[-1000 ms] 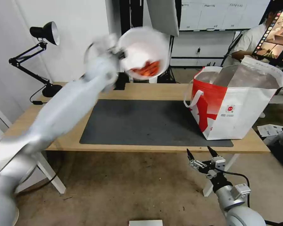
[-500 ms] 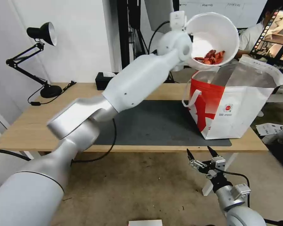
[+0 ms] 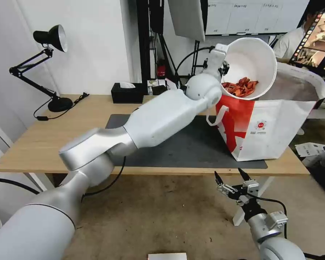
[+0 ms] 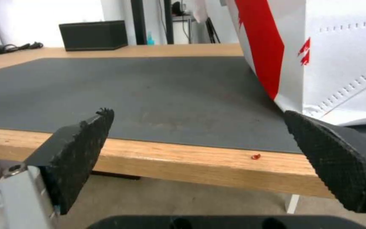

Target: Pick up the trash from the table and place it into the takeout bag.

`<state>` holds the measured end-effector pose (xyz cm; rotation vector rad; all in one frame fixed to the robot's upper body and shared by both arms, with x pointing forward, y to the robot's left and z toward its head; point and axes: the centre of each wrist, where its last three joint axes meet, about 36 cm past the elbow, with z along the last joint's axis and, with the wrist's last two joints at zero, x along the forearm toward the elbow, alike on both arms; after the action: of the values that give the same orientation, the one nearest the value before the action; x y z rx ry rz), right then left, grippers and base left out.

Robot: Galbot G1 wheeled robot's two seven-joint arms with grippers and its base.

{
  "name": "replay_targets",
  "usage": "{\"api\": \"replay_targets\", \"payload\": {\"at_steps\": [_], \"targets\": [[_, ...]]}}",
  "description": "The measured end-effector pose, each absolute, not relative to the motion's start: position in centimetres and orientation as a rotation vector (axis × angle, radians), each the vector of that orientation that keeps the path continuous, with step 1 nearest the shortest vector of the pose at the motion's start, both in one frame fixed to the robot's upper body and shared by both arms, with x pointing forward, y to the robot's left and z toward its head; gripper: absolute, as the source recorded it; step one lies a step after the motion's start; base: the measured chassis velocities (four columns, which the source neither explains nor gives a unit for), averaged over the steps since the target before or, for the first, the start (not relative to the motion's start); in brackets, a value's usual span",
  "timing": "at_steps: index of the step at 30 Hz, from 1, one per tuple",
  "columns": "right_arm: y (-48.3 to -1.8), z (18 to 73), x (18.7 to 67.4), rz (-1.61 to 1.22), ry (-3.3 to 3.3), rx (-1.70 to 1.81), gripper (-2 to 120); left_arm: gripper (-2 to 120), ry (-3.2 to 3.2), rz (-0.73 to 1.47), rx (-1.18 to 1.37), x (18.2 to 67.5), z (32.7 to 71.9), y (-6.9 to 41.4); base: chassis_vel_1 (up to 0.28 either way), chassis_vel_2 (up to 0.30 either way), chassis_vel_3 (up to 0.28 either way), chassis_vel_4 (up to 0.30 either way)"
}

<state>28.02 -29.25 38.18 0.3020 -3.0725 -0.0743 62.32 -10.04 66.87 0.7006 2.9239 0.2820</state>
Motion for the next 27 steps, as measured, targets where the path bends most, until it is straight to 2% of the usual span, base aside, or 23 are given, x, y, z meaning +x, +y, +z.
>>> {"api": "replay_targets", "payload": {"at_steps": [15, 16, 17, 19, 20, 22, 23, 25, 27], "targets": [[-29.2, 38.2, 28.0, -0.074, -3.073, 0.302, 100, 0, 2.748, 0.335, 0.913, 61.4, 65.6, -10.8, 0.0, 0.0, 0.0, 0.0], [-29.2, 38.2, 28.0, -0.074, -3.073, 0.302, 100, 5, 2.743, 0.339, 0.923, 61.3, 65.5, -10.8, 0.0, 0.0, 0.0, 0.0], [-29.2, 38.2, 28.0, -0.074, -3.073, 0.302, 100, 5, 2.743, 0.339, 0.923, 61.3, 65.5, -10.8, 0.0, 0.0, 0.0, 0.0], [-29.2, 38.2, 28.0, -0.074, -3.073, 0.302, 100, 15, 2.734, 0.344, 0.93, 61.2, 65.6, -10.9, 0.0, 0.0, 0.0, 0.0], [-29.2, 38.2, 28.0, -0.074, -3.073, 0.302, 100, 15, 2.734, 0.344, 0.93, 61.2, 65.6, -10.9, 0.0, 0.0, 0.0, 0.0], [-29.2, 38.2, 28.0, -0.074, -3.073, 0.302, 100, 27, 2.728, 0.341, 0.941, 61.2, 65.8, -11.0, 0.0, 0.0, 0.0, 0.0], [-29.2, 38.2, 28.0, -0.074, -3.073, 0.302, 100, 27, 2.728, 0.341, 0.941, 61.2, 65.8, -11.0, 0.0, 0.0, 0.0, 0.0], [-29.2, 38.2, 28.0, -0.074, -3.073, 0.302, 100, 37, 2.735, 0.319, 0.958, 61.0, 65.9, -11.0, 0.0, 0.0, 0.0, 0.0], [-29.2, 38.2, 28.0, -0.074, -3.073, 0.302, 100, 40, 2.739, 0.307, 0.964, 60.9, 66.0, -11.0, 0.0, 0.0, 0.0, 0.0]]}}
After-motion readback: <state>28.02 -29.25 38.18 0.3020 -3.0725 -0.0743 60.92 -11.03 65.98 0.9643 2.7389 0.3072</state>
